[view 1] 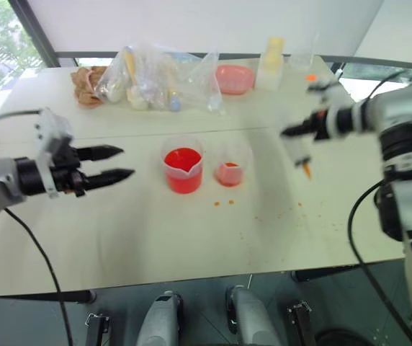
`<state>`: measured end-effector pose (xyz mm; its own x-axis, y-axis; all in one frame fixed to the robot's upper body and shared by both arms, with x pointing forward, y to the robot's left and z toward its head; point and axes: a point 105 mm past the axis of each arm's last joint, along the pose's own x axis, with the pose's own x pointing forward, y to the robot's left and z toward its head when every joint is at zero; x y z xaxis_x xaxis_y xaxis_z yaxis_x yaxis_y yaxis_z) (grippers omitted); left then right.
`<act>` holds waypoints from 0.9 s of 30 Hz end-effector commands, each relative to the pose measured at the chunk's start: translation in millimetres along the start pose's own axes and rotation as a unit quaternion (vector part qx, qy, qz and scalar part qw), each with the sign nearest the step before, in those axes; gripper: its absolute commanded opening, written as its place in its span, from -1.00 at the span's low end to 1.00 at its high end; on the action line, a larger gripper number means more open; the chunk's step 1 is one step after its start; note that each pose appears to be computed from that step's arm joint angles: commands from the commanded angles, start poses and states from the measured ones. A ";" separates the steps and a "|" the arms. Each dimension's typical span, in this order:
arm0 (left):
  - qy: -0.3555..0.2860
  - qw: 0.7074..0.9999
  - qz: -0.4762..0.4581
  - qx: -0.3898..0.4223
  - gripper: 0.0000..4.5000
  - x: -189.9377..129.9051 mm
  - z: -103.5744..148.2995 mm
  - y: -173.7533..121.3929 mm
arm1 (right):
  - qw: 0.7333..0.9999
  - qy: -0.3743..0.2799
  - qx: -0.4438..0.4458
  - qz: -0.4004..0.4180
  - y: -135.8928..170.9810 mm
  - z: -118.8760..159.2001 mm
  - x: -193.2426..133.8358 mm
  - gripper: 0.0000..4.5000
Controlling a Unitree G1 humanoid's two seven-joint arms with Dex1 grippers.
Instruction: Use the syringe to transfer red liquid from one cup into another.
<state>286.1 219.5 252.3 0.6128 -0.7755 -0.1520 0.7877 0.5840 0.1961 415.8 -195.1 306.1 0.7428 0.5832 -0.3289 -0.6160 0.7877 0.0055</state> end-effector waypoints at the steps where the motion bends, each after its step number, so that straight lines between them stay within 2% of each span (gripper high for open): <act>1: -0.054 0.997 0.052 0.028 0.36 -7.4 27.3 23.1 | 0.965 -0.227 -0.110 0.078 63.1 82.3 -19.3 -0.42; 4: -0.099 0.990 0.093 0.033 0.36 0.2 38.9 44.6 | 0.914 -0.360 -0.058 0.178 121.3 101.3 -24.2 -0.42; 6: -0.099 0.990 0.093 0.042 0.36 4.9 38.7 49.0 | 0.887 -0.415 -0.028 0.202 142.4 104.2 -23.5 -0.42; 8: -0.100 0.990 0.091 0.047 0.36 9.4 40.9 51.5 | 0.876 -0.438 -0.020 0.200 159.5 97.6 -8.4 -0.42; 11: -0.122 0.986 0.102 0.053 0.36 9.4 53.5 56.8 | 0.881 -0.433 -0.052 0.183 181.7 73.7 25.2 -0.42; 15: -0.140 0.981 0.116 0.064 0.36 6.4 63.0 57.5 | 0.895 -0.408 -0.081 0.164 192.1 40.2 56.6 -0.42; 21: -0.164 0.975 0.121 0.089 0.36 12.9 78.4 50.5 | 0.898 -0.392 -0.077 0.185 215.6 9.5 70.3 -0.42; 27: -0.196 0.971 0.085 0.104 0.36 31.4 100.2 33.1 | 0.909 -0.373 -0.074 0.171 218.2 -8.2 83.3 -0.42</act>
<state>332.2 202.9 334.5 0.6729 -0.7020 0.2331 0.6216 0.7075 0.3363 348.7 20.0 259.7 0.4635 0.8130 0.3523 -0.8377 0.5317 -0.1246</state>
